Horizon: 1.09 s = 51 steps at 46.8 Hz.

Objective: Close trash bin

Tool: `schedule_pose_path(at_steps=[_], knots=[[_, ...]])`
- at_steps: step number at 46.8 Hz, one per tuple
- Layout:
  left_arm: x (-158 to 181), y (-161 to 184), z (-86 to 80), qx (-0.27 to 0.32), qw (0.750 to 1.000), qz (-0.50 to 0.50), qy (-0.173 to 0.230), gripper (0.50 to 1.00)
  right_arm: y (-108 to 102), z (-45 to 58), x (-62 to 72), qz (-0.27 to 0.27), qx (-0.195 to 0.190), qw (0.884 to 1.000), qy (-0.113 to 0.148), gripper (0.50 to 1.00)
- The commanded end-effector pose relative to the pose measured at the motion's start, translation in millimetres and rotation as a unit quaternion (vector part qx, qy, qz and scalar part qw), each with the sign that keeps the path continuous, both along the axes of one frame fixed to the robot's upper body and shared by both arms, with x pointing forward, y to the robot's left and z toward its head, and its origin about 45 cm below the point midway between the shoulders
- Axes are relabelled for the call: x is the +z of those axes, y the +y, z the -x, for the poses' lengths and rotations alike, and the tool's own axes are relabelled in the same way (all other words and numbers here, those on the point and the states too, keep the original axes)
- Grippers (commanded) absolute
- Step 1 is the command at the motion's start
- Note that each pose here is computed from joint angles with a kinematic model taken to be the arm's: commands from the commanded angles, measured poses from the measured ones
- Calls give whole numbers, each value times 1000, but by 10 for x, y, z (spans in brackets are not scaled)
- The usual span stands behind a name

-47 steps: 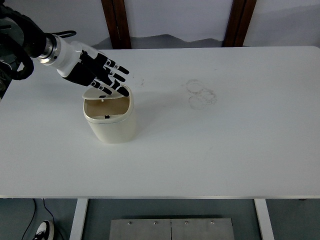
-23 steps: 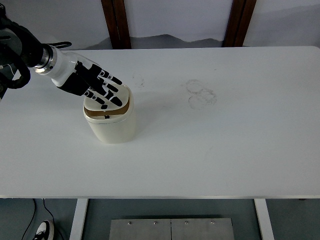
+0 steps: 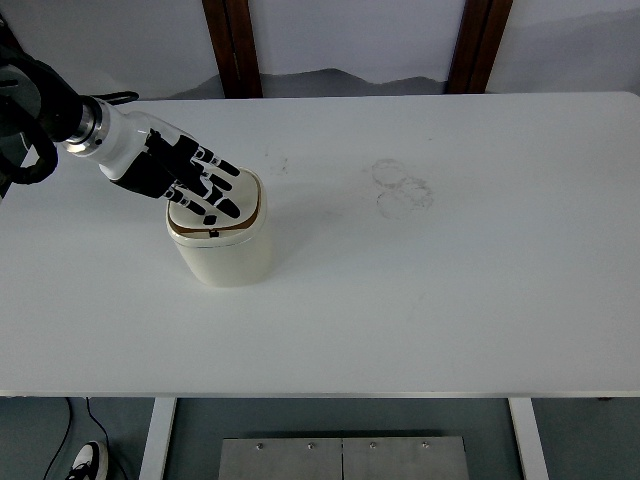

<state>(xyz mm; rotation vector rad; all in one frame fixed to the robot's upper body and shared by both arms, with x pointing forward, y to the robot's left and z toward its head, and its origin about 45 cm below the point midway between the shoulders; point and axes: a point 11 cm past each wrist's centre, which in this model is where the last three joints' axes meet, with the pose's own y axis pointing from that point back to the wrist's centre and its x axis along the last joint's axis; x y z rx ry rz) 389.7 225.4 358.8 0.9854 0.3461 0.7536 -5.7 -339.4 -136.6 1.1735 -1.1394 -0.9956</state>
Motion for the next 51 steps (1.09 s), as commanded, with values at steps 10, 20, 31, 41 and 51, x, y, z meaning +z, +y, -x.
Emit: schedule_pose_path(at_steps=[10, 20, 31, 41, 51], knots=[[-37, 5, 8, 1, 1000, 0, 5, 1000, 0, 0, 0, 0, 0, 1000, 0, 995], [-57, 2, 9, 0, 1000, 0, 7, 1000, 0, 0, 0, 0, 0, 1000, 0, 995], [-108, 14, 21, 3, 1000, 0, 13, 1000, 0, 0, 0, 0, 0, 1000, 0, 995], [-110, 20, 18, 4, 1000, 0, 13, 1000, -5, 1, 1, 1, 0, 1000, 0, 995], [-107, 17, 17, 3, 1000, 0, 12, 1000, 0, 0, 0, 0, 0, 1000, 0, 995]])
